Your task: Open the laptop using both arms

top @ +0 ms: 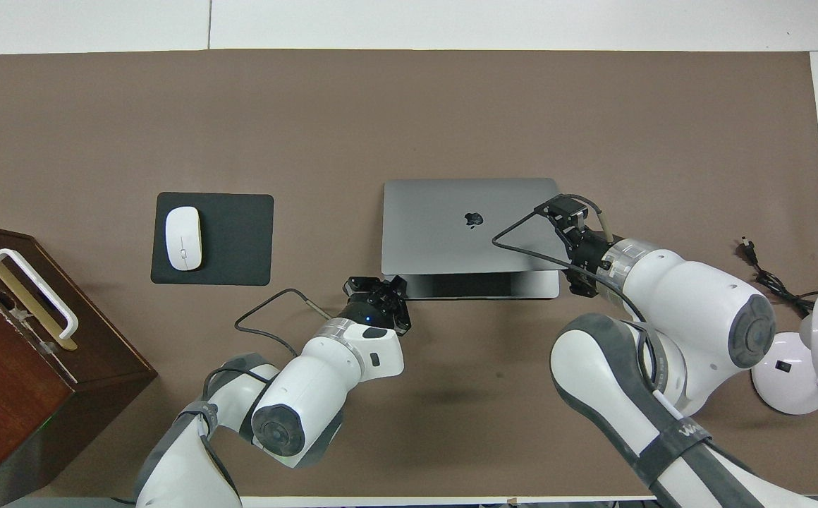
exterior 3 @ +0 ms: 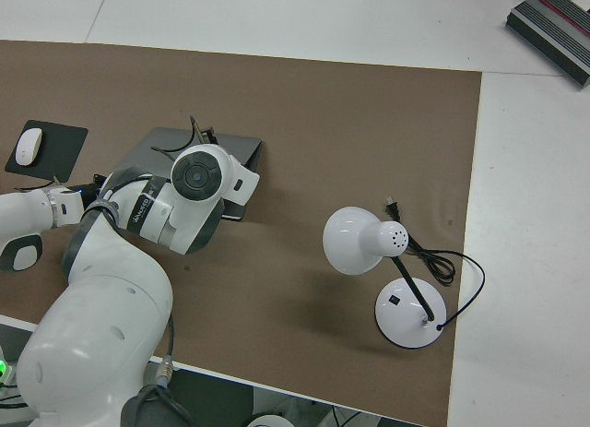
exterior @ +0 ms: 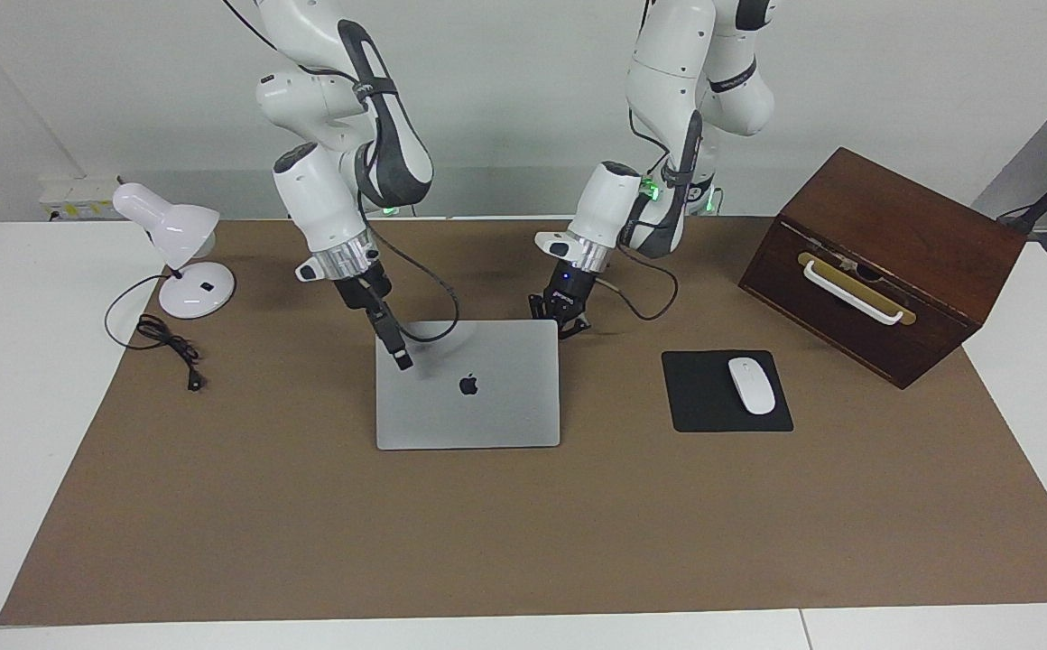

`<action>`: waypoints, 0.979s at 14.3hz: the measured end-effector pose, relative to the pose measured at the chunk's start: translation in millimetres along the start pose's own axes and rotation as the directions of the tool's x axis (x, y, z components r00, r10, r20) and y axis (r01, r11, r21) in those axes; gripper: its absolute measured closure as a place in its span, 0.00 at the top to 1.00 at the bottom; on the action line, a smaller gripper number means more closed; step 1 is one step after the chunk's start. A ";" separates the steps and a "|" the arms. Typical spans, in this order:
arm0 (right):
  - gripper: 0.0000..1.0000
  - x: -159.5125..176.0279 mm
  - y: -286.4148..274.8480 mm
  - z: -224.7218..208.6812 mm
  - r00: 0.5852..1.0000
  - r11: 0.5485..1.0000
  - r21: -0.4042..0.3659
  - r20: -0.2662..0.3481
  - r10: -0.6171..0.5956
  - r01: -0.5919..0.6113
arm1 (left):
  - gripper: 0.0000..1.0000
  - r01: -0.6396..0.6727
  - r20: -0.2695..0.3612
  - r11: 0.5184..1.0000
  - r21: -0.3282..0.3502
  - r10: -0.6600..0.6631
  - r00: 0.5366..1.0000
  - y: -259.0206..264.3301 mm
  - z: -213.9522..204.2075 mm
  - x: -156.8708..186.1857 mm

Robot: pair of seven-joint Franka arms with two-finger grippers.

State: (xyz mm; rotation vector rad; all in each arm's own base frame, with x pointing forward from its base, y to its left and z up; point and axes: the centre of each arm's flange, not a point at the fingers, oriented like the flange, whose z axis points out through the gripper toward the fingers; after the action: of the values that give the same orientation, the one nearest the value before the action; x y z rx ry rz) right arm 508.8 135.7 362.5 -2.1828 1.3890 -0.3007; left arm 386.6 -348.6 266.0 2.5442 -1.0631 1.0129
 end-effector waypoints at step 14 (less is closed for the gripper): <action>1.00 19.3 -93.3 -4.7 0.999 0.987 0.163 -0.039 0.000 0.006 | 0.01 0.000 -0.001 1.000 0.001 0.000 1.000 -0.2 0.4 0.0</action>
State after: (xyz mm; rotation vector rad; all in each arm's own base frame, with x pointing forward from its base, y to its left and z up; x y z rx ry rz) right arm 587.4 147.9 415.3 -2.0555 1.3332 -0.4447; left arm 386.9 -348.6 265.7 2.5436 -1.0630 1.0148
